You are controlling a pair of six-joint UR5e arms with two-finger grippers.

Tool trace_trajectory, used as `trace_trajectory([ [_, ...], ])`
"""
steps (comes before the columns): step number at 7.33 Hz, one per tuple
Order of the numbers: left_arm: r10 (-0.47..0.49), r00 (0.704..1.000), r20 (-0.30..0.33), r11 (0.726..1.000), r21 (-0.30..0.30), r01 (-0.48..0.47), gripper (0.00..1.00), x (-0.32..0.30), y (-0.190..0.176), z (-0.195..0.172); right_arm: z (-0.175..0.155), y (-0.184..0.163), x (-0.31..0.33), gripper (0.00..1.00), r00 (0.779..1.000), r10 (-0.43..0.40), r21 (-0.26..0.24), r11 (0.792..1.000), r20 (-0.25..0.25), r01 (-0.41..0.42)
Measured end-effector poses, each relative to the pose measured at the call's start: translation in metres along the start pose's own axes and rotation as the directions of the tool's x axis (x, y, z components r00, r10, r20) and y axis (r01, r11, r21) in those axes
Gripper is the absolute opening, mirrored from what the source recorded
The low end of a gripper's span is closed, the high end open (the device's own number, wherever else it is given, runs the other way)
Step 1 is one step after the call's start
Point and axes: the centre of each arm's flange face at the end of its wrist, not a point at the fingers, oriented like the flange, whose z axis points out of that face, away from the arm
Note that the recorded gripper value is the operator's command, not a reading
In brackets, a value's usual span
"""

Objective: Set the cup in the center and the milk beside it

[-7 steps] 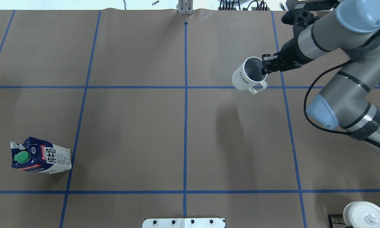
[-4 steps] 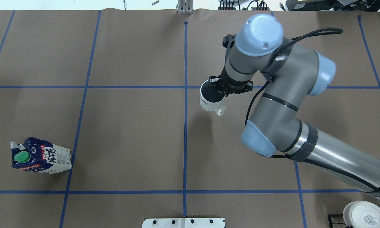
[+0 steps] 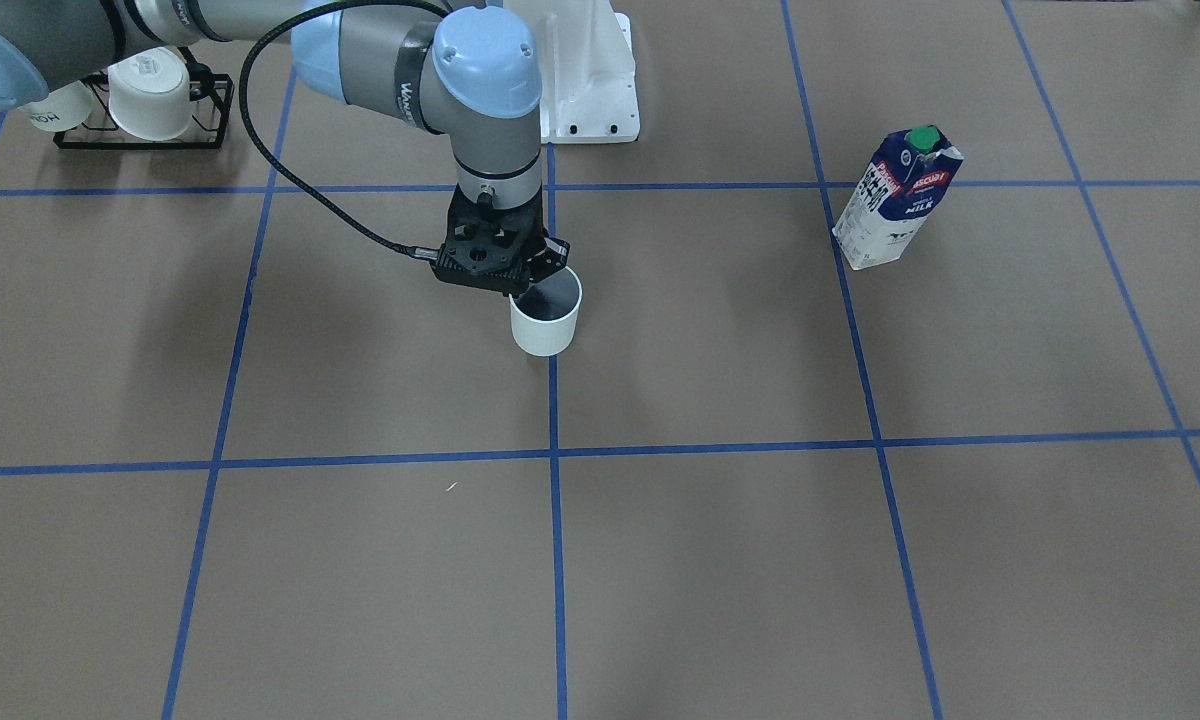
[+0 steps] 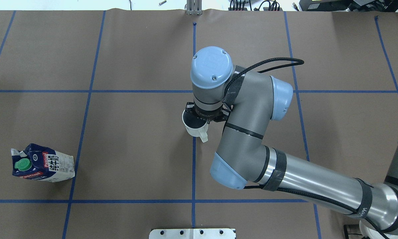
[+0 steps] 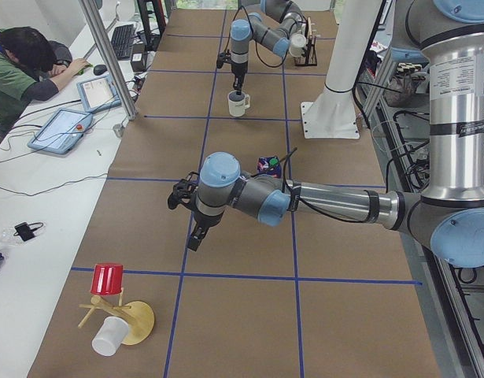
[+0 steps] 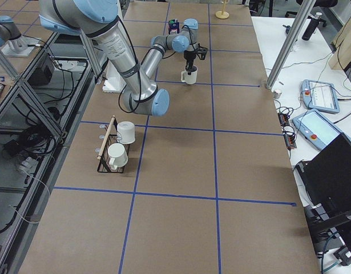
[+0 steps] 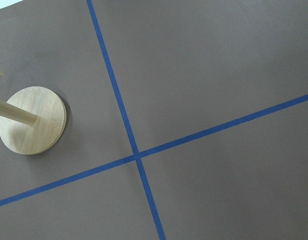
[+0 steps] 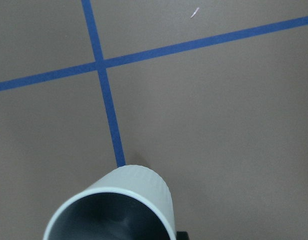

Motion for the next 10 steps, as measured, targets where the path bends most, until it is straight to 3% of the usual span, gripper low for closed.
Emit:
trace_trajectory([
  [2,-0.001,1.0,-0.001,1.0,-0.001,0.001,1.0,0.0,0.0,0.0,0.008,0.01,-0.003,0.4,1.0,-0.011,-0.004,1.0,-0.005,0.011],
  [3,0.0,1.0,-0.001,1.0,0.0,0.0,1.0,0.0,0.0,0.0,0.009,0.013,-0.004,0.77,1.0,-0.017,-0.003,1.0,0.003,0.017],
  [4,0.0,1.0,-0.001,1.0,0.0,0.0,1.0,0.0,0.0,0.0,0.009,0.013,-0.005,1.0,0.999,-0.026,0.008,1.0,0.025,0.025],
  [7,0.003,1.0,-0.001,1.0,0.003,-0.003,1.0,0.001,-0.002,-0.001,-0.029,-0.004,-0.005,1.0,0.992,-0.045,0.092,0.995,0.118,0.034],
  [10,0.009,1.0,-0.027,0.999,0.053,-0.008,1.0,0.018,-0.021,-0.016,-0.094,-0.078,0.031,1.0,0.98,-0.076,0.102,0.993,0.182,0.058],
])
